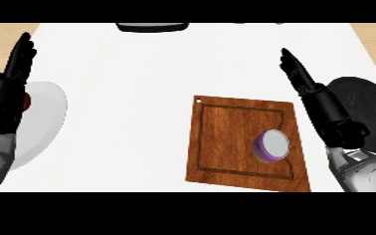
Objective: Pick the can from the cutting board and place it in the pan
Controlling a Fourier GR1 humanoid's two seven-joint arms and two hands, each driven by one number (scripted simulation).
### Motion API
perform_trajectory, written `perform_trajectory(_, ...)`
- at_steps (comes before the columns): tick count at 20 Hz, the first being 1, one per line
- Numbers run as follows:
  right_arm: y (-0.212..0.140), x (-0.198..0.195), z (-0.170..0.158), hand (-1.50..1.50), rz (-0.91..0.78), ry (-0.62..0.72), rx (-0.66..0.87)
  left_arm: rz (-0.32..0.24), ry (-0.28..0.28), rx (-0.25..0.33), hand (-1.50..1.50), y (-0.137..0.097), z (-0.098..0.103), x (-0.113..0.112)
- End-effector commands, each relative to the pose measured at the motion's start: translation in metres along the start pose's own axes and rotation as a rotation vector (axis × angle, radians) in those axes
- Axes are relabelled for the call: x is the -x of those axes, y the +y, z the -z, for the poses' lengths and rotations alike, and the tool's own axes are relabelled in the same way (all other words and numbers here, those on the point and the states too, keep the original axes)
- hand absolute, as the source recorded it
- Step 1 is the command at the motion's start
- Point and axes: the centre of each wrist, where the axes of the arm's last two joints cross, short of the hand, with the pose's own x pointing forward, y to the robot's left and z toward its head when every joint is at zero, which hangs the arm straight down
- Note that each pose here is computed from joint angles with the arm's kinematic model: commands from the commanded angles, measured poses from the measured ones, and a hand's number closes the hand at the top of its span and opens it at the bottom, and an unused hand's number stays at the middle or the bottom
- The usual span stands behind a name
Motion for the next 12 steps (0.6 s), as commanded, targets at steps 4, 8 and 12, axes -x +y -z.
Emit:
perform_trajectory(4,0.003,-0.029,0.015,1.5,0.308,-0.248,-0.3,-0.286,0.016,0.156,0.0,-0.072,-0.035,-0.005)
perform_trajectory(8,-0.06,0.011,-0.002,1.5,0.17,-0.119,-0.123,-0.503,0.098,0.25,0.0,-0.115,-0.069,-0.003)
perform_trajectory(12,-0.123,0.045,-0.038,-1.5,0.281,-0.198,-0.282,-0.497,0.073,0.237,0.0,-0.118,-0.072,0.002)
